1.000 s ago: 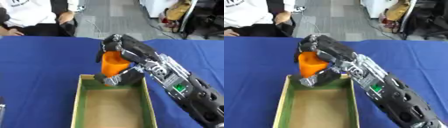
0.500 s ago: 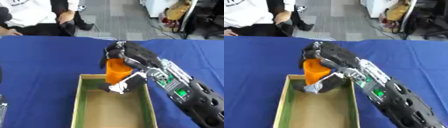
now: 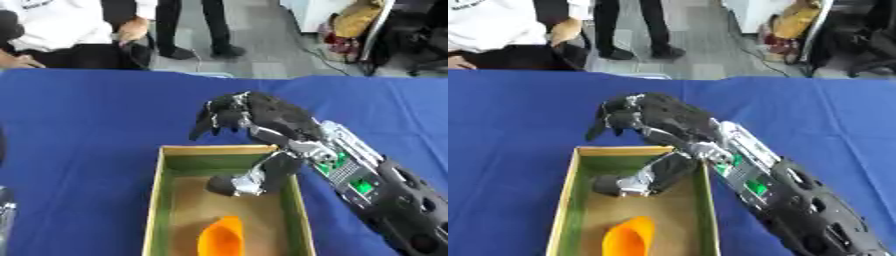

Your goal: Pick up objects on the table and place them in the box.

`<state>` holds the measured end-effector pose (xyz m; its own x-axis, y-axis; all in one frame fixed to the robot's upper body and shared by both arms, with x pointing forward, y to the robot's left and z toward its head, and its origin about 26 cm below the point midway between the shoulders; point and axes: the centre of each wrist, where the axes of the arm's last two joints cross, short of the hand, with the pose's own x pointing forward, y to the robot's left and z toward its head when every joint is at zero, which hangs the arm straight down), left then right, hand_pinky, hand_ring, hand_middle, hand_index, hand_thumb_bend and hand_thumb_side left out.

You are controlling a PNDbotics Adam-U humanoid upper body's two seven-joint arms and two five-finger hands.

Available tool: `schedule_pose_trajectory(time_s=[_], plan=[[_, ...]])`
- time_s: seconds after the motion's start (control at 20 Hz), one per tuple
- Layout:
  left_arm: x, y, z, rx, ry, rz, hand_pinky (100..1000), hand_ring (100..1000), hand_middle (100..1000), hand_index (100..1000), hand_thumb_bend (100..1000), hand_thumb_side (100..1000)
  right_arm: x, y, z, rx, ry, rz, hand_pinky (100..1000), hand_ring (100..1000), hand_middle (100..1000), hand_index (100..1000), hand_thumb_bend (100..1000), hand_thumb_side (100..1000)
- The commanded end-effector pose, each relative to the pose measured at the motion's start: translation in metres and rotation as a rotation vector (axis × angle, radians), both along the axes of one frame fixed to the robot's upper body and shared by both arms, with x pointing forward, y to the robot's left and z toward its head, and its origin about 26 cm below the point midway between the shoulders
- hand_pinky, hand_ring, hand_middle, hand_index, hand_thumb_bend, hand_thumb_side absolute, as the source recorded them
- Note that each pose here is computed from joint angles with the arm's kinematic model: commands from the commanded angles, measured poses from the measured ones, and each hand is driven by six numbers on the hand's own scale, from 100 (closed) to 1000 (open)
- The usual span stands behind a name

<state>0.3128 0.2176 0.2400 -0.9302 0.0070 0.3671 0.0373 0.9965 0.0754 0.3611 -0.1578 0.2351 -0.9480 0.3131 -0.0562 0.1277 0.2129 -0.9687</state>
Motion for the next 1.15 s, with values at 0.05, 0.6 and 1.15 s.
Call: schedule_pose_trajectory(time_s=[0.05,0.6,1.15], plan=[[-0.003,0.002,0.006,0.010,-0.024,0.008,740,678,728,752,530,772,0.000,-0.004,0.007,-0.006,-0.021,0.009,432,580,700,799,490,1000],[-0.003,0.003,0.006,0.009,-0.025,0.013,740,678,728,752,532,773,-0.002,-0.023,0.010,0.098,-0.010,-0.049,435,570,685,773,353,1000],[-0.003,0.013,0.001,0.020,0.022,0.080,738,682,728,751,534,775,-0.058,-0.109,0.021,0.677,-0.187,-0.145,320,494,571,639,244,1000]])
